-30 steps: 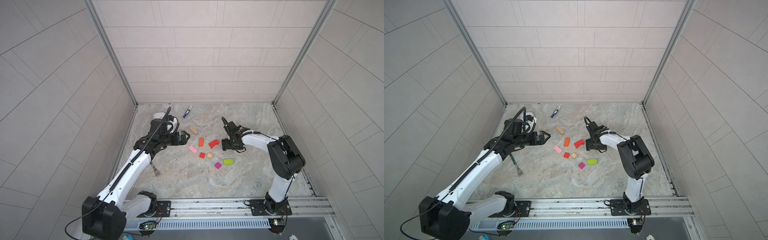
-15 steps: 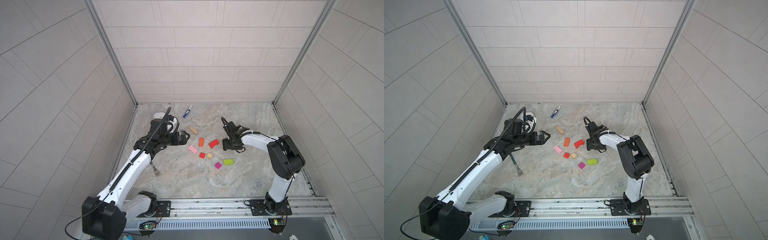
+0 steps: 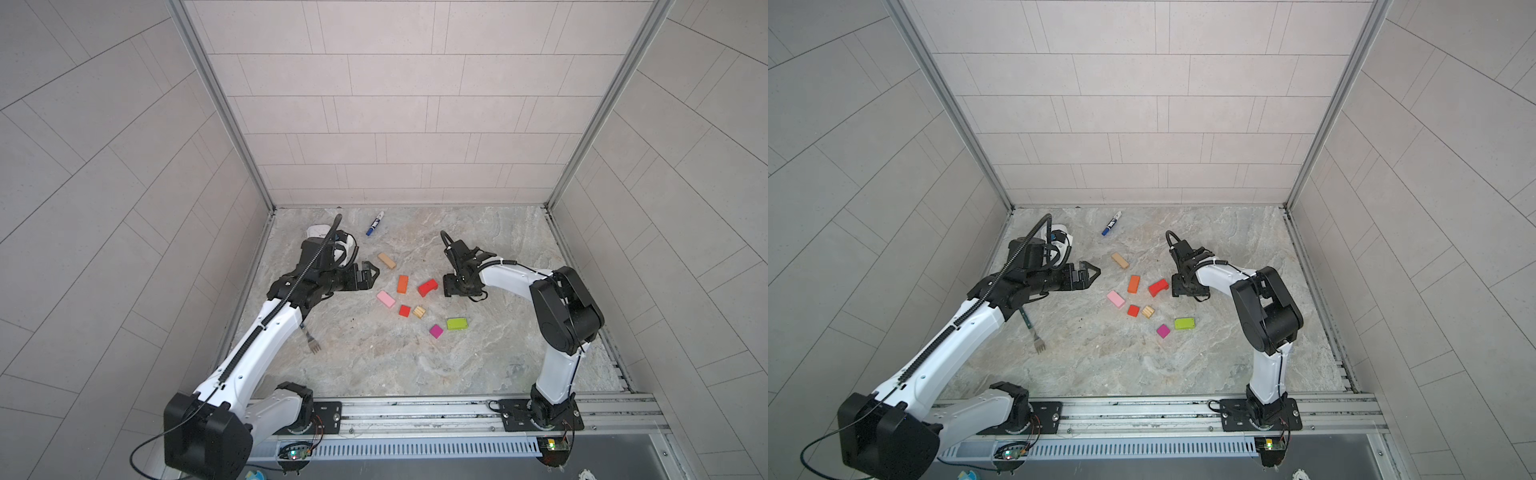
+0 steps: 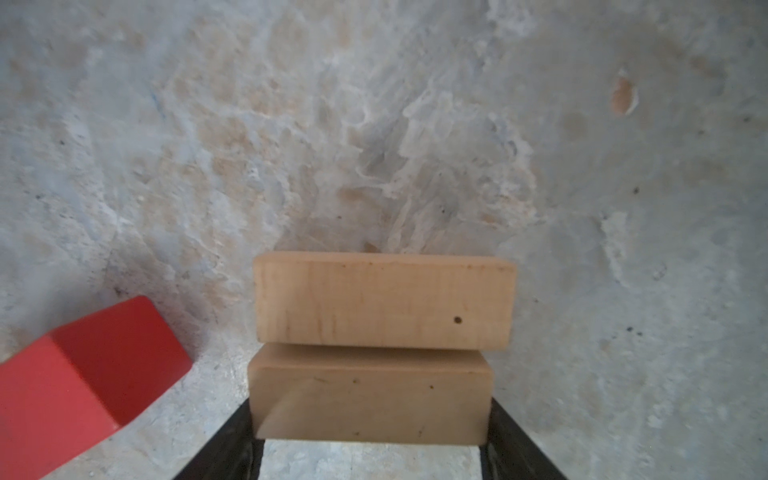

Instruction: Build the wood block tower

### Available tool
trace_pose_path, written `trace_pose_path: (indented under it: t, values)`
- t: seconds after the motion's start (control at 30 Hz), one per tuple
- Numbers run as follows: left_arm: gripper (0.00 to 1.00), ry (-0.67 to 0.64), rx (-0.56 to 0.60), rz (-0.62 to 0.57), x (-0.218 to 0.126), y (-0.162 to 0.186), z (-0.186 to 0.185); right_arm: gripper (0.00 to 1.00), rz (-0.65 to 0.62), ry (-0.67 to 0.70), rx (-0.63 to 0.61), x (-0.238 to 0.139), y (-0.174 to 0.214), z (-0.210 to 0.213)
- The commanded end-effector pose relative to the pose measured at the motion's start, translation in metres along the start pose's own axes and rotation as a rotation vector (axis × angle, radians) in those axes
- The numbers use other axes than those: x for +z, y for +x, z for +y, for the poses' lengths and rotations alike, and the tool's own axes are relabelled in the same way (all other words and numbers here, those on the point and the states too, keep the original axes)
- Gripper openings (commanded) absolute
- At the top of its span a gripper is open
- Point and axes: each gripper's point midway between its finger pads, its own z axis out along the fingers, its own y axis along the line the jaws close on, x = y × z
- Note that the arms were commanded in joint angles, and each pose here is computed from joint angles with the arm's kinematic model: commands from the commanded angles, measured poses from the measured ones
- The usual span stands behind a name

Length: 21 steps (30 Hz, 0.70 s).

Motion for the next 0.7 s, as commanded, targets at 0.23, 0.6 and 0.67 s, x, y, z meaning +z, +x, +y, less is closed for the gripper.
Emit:
trace_pose_path:
  t: [0.23, 0.6, 0.67]
  values:
    - [0.99, 0.006, 0.023, -0.008, -0.0031, -0.0003, -0.0031, 0.70, 0.034, 0.049, 0.044, 0.0085, 0.0061, -0.0131]
    - [0.99, 0.006, 0.023, -0.006, -0.0030, 0.0003, -0.0026, 0.71, 0.042, 0.036, 0.050, 0.0107, 0.0059, -0.0123]
    - [0.98, 0.006, 0.022, -0.007, -0.0033, 0.0000, -0.0028, 0.71, 0.046, 0.031, 0.050, 0.0120, 0.0066, -0.0114]
